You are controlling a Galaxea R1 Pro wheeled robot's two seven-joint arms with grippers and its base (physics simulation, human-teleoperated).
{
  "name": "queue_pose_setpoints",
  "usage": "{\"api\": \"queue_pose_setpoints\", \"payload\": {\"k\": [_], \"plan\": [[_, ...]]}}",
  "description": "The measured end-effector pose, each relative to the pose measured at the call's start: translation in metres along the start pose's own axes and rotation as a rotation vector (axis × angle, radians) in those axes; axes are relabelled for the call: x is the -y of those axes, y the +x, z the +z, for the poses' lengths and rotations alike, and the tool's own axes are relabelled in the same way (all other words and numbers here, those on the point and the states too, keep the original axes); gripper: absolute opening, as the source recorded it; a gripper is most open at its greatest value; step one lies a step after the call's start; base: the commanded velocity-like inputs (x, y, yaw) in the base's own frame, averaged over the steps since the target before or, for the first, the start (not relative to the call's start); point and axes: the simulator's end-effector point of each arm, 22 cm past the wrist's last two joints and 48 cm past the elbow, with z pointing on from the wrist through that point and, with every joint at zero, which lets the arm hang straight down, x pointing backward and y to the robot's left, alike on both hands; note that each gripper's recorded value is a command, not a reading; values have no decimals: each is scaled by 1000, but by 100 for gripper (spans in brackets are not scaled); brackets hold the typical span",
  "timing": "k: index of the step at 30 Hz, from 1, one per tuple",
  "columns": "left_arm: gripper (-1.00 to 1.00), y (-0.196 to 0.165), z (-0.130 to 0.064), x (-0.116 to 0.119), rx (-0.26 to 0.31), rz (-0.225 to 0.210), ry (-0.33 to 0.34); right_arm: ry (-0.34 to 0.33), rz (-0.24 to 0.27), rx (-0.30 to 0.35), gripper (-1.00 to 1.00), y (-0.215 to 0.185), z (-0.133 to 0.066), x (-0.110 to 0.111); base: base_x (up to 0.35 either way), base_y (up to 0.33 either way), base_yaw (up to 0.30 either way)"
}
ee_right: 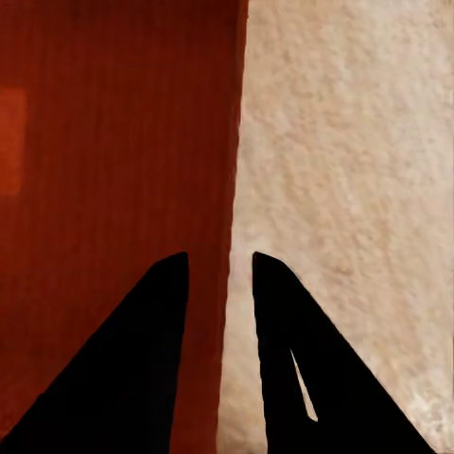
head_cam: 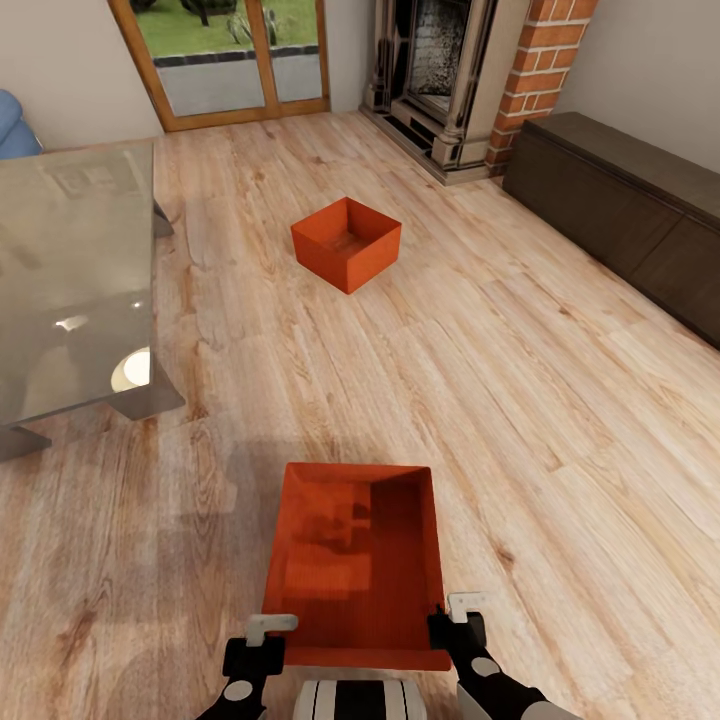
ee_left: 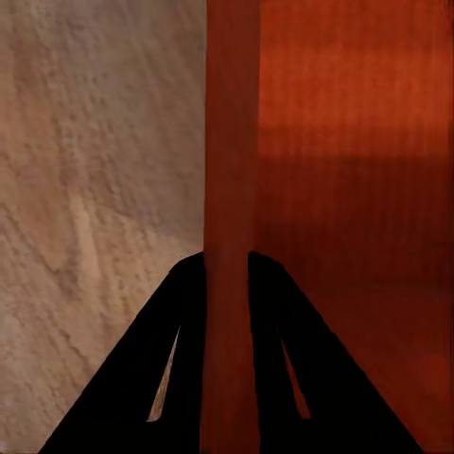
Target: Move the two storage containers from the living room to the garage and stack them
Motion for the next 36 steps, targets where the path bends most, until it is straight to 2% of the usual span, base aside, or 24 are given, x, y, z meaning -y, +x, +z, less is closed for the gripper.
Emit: {"api": "queue_pose_setpoints", "payload": {"k": [13,24,30,36], "plan": [[-100,0,0,1,-1,-1,2,-5,-6,2,-100,0,0,-2,0,0,0],[-100,-12,-20,-5,14,2,1,-7,-1,2,-100,-14,-20,-5,0,0,0],[-100,-23,-31,-8,37,-20,-5,-13,-12,27,-100,-32,-29,-5,0,0,0],[-100,-28,-42,-10,34,-18,-4,-14,-12,25,-100,-38,-39,-5,0,0,0]]}}
